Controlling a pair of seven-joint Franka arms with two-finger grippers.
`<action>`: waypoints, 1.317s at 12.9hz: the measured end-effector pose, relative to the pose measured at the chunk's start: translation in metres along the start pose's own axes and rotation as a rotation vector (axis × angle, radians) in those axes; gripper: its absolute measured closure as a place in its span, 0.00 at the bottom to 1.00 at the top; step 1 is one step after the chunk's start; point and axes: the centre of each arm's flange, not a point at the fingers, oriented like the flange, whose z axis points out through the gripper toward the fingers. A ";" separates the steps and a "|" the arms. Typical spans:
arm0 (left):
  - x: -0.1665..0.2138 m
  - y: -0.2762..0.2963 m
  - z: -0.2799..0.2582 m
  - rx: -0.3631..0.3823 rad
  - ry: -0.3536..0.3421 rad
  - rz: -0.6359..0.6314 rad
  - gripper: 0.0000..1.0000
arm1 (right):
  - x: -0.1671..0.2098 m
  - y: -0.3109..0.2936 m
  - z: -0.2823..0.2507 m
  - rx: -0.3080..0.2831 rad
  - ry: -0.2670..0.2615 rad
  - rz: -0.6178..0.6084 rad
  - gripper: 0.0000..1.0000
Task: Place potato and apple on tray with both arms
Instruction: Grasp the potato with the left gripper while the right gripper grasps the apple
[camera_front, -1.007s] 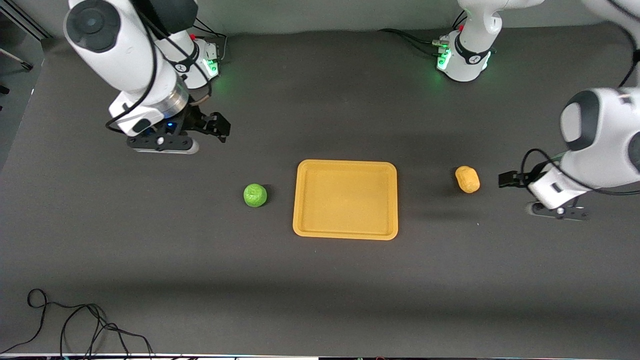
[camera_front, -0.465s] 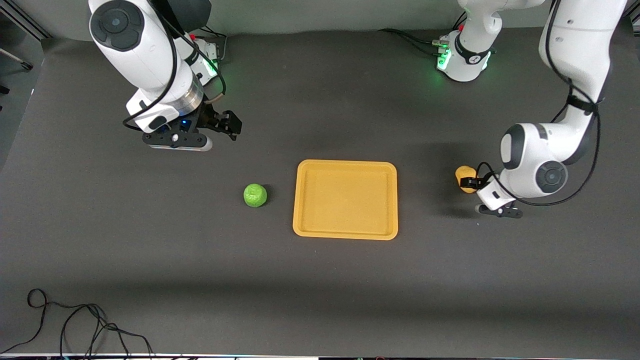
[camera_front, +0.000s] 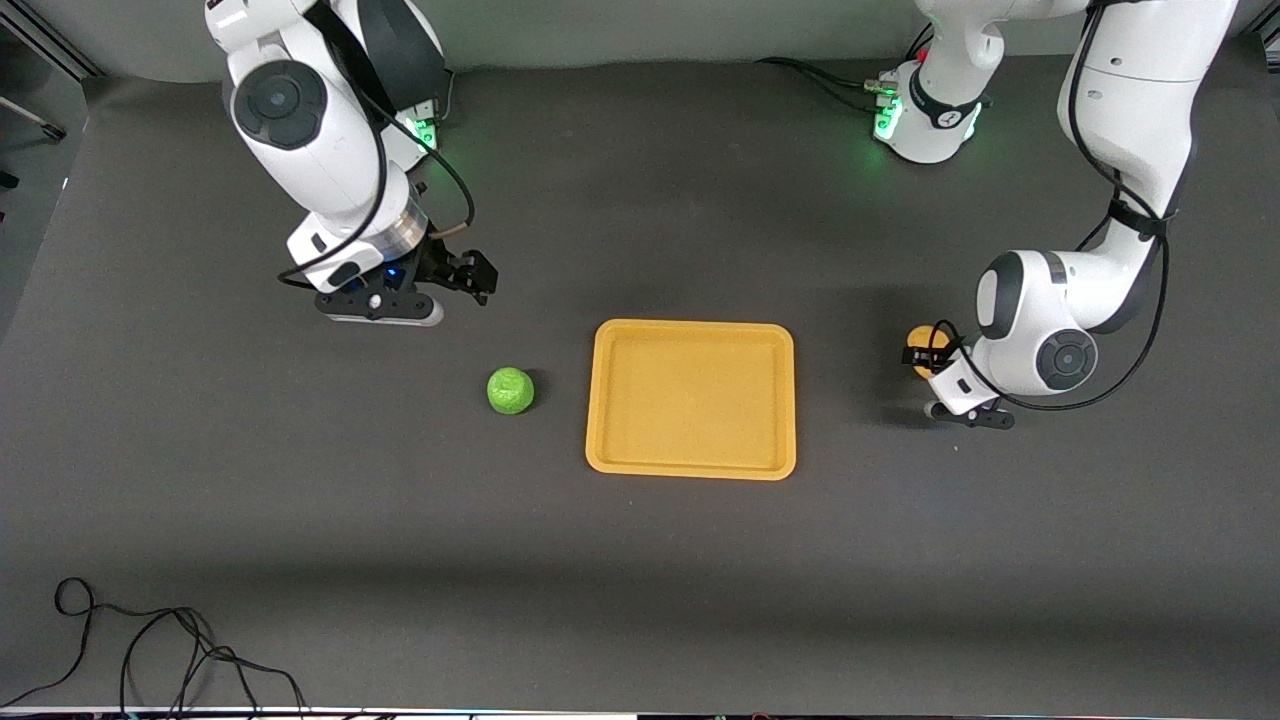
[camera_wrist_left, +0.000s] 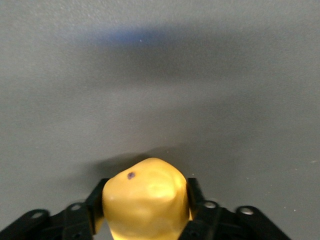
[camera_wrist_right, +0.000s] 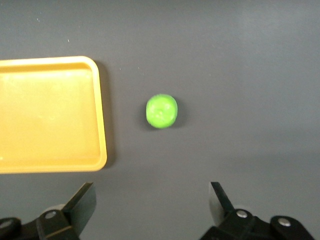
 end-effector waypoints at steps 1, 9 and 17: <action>0.001 0.000 -0.008 0.001 0.013 -0.003 0.39 | -0.002 0.002 0.020 0.009 0.015 0.001 0.00; 0.041 0.216 -0.130 -0.093 0.192 -0.118 0.39 | -0.004 0.008 0.194 0.052 0.103 -0.008 0.00; 0.055 0.278 -0.033 -0.078 0.161 -0.042 0.39 | 0.009 0.008 0.271 0.030 0.139 -0.064 0.00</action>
